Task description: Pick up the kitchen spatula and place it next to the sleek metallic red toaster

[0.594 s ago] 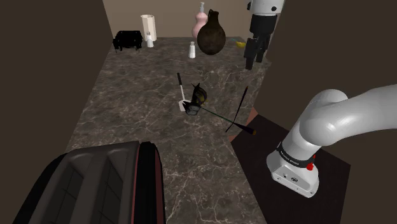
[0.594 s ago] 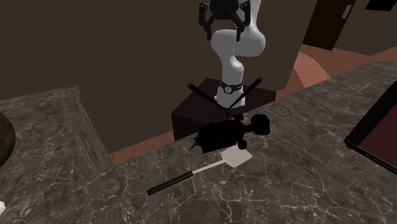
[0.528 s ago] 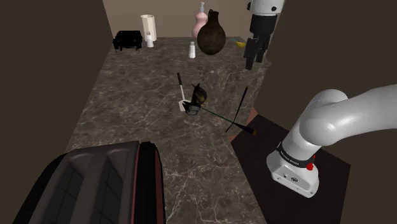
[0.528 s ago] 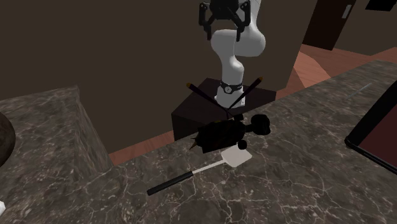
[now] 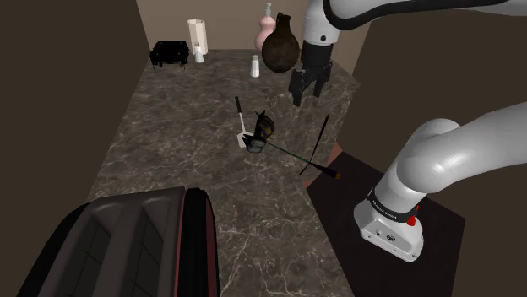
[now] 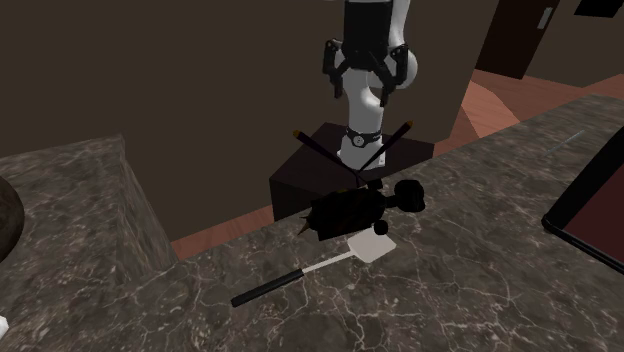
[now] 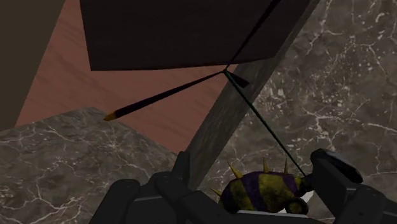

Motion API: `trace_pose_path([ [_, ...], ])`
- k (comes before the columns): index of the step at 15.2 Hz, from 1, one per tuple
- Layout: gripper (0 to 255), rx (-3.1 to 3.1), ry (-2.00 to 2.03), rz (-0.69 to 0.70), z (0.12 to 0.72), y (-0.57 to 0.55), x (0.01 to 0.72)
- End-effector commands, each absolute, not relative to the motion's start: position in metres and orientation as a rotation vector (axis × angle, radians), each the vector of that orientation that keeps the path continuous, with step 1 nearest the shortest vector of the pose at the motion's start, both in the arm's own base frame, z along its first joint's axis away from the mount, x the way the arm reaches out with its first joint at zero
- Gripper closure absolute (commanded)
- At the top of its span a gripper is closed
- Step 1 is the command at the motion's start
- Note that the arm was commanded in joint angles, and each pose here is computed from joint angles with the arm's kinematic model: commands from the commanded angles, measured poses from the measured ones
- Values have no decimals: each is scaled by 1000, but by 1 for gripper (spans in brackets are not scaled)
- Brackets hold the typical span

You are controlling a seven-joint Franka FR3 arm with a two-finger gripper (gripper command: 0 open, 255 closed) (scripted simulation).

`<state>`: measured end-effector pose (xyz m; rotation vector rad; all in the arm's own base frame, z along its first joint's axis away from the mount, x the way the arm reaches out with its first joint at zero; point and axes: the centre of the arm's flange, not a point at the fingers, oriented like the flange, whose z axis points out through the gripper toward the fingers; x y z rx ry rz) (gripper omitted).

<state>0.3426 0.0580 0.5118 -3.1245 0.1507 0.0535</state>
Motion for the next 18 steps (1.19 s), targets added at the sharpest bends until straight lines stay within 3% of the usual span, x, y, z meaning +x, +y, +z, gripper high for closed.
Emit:
trace_pose_path([
  [1,0,-3126,229,11,496,66,360],
  [18,0,-3065,859,-314,386,117,525],
])
